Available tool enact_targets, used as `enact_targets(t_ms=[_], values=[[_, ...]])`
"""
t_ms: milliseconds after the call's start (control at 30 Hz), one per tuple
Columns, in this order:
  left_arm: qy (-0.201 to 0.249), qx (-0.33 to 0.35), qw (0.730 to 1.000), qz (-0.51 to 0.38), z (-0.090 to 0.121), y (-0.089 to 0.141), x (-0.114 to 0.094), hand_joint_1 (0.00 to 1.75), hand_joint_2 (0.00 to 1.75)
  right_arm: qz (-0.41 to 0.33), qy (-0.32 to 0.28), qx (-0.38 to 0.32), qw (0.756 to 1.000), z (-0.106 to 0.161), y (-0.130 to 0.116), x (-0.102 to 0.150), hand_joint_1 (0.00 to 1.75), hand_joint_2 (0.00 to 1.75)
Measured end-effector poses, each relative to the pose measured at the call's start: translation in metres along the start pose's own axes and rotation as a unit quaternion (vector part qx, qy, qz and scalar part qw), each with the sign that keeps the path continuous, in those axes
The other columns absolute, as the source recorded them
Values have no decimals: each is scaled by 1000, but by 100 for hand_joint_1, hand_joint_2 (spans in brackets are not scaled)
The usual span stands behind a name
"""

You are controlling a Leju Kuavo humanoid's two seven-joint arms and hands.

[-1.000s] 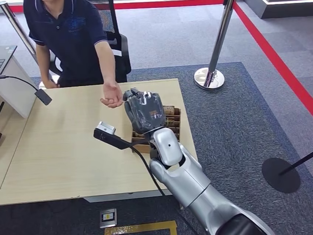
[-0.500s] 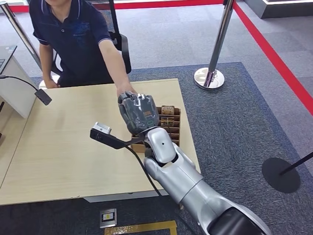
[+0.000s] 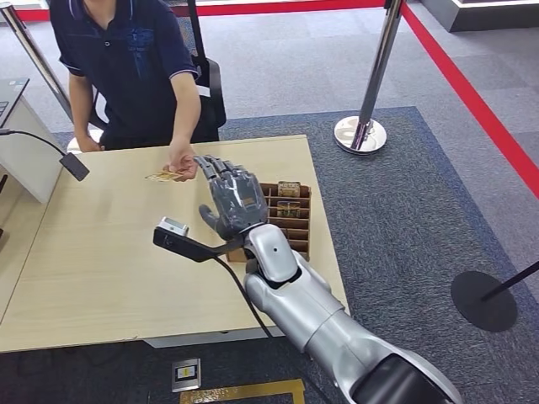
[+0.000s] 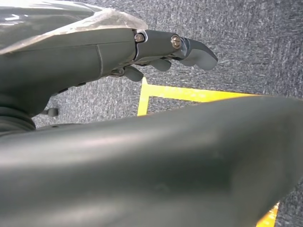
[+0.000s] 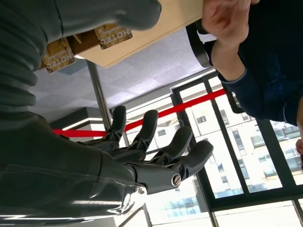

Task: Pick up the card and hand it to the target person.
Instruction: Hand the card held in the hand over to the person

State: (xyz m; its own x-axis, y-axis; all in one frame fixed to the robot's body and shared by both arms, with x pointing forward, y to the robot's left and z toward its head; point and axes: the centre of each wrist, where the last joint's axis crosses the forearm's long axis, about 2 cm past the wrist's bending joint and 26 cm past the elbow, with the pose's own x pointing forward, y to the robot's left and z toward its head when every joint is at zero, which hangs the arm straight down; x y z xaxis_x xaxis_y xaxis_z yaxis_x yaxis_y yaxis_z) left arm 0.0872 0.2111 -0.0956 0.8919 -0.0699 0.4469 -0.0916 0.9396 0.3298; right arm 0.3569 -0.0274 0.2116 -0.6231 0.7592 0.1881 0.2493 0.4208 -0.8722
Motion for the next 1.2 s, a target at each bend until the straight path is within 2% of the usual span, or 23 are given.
enact_targets(t_ms=[267, 400, 500, 667, 867, 967, 1067, 1133, 1200], values=[[2, 3, 1000, 5, 0, 0, -1, 0, 0, 4, 1, -22, 1000, 4, 1, -9, 0, 0], [2, 4, 1000, 7, 1, 0, -3, 0, 0, 21, 11, -38, 999, 13, 0, -27, 0, 0], [-3, 4, 1000, 9, 2, 0, -7, 0, 0, 39, 36, -54, 997, 31, 0, -47, 0, 0], [-7, 10, 1000, 10, 6, 3, -25, 0, 0, 66, 105, -73, 990, 79, -5, -89, 0, 0], [0, 13, 1000, 10, 8, 4, -32, 0, 0, 102, 205, -119, 966, 144, -25, -137, 0, 0], [4, 15, 1000, 14, 8, 5, -33, 0, 0, 108, 252, -170, 946, 181, -52, -162, 0, 0], [9, 17, 1000, 19, 9, 5, -35, 0, 0, 103, 304, -241, 916, 226, -87, -189, 0, 0], [11, 18, 1000, 22, 9, 5, -35, 0, 0, 86, 352, -291, 885, 261, -107, -204, 0, 87], [13, 20, 999, 26, 9, 5, -36, 0, 0, 49, 409, -343, 844, 300, -121, -215, 0, 175]])
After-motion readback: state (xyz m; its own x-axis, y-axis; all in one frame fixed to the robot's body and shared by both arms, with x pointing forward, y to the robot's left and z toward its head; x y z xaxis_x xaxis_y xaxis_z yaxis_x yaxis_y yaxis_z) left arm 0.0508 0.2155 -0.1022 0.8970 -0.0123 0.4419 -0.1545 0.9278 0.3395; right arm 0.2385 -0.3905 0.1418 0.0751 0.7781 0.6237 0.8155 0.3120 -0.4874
